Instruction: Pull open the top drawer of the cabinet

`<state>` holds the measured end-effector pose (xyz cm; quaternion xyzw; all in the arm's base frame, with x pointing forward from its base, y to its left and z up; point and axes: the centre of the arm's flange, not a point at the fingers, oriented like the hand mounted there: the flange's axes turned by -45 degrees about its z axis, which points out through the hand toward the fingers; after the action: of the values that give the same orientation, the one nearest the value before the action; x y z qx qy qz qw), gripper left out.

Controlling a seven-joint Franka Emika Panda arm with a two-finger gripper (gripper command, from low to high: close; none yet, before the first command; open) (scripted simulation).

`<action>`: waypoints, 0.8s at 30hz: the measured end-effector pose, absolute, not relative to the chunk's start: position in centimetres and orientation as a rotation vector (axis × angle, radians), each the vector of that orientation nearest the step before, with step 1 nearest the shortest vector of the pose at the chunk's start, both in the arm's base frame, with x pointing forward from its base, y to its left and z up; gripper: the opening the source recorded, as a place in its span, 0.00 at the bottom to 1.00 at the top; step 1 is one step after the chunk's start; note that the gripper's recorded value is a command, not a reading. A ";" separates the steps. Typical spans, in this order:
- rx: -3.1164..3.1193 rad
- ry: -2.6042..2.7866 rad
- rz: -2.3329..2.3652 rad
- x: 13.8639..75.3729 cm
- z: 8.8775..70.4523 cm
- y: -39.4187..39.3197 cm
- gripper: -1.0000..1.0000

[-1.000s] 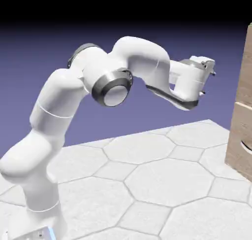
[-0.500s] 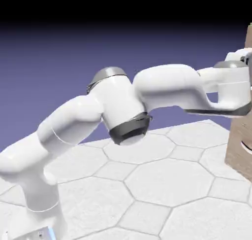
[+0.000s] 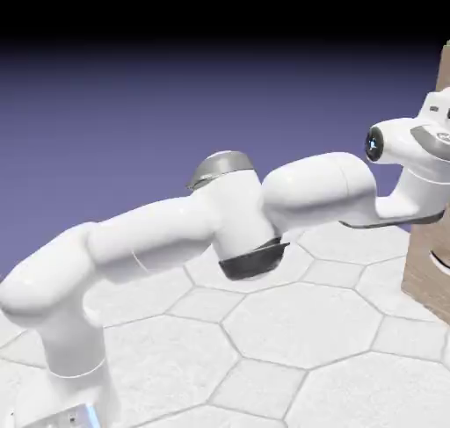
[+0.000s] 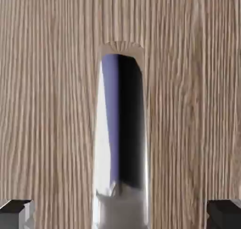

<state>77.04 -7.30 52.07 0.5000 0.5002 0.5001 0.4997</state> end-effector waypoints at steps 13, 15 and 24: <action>1.209 1.210 1.210 70.4 52.1 -7.3 0.00; 1.209 1.210 1.210 69.0 52.1 -7.3 0.00; 1.209 1.210 1.210 61.9 52.1 -7.3 0.00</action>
<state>61.86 -7.31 52.07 0.4998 0.5002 0.5002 0.4998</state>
